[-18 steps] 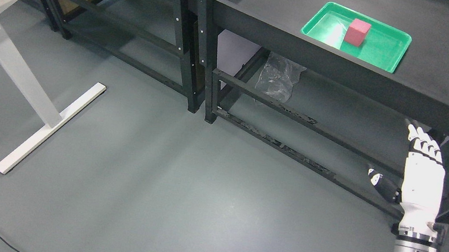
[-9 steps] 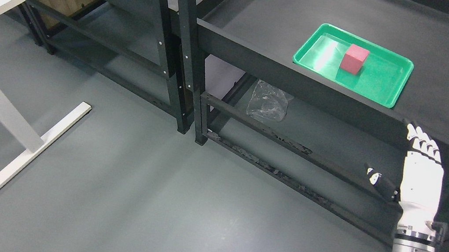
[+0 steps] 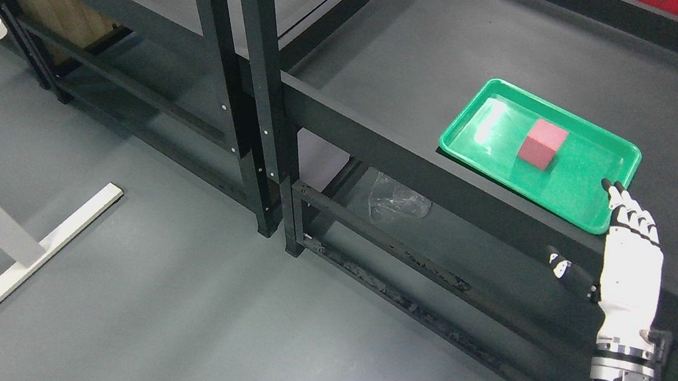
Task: Pick pink block from left shelf to tray
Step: 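Reach the right hand into the green tray beside the pink cube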
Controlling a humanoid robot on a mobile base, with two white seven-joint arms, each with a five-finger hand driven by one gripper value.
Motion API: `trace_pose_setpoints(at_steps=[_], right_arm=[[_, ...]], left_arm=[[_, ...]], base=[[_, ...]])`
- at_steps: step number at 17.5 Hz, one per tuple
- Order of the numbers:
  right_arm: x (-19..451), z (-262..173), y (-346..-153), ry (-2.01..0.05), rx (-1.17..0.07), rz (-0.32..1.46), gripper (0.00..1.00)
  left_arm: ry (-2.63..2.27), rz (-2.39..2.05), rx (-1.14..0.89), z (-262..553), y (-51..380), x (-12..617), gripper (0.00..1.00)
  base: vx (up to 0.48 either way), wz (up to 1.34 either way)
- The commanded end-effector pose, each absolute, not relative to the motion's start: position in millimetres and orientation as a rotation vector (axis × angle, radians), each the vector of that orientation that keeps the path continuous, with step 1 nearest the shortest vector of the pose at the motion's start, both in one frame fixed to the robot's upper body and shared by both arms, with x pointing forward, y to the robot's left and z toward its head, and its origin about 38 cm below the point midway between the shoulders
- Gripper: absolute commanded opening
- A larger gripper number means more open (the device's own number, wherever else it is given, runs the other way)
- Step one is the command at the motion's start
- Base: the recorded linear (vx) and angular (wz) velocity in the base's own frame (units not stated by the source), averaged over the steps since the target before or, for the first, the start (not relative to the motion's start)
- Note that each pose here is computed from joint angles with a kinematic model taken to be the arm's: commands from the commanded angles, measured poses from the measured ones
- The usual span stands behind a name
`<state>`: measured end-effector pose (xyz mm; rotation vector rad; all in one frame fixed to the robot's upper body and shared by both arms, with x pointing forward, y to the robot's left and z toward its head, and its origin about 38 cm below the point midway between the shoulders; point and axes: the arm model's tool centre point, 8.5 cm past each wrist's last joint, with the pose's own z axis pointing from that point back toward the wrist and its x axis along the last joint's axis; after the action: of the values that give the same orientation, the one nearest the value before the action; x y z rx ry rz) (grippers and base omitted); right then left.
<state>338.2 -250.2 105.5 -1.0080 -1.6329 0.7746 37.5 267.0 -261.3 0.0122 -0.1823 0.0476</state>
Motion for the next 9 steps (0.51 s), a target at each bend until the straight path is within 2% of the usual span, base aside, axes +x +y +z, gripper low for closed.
trace_pose_setpoints(at_steps=[1,4,9], right_arm=[[343,108,-256.6,-1.61,-1.003,0.785,0.96],[344,103,-256.9,-1.585,-0.987,0.799,0.96],[345,84,-257.4,-1.472,-0.893,0.906,0.96]], left_arm=[[-0.174,0.045,0.031,-261,278,31,1.0],[-0.174,0.045,0.031,-261,278,31,1.0],[-0.174,0.045,0.031,-261,278,31,1.0]], base=[[0.244,0.05],[0.265,0.04],[0.259,-0.03]])
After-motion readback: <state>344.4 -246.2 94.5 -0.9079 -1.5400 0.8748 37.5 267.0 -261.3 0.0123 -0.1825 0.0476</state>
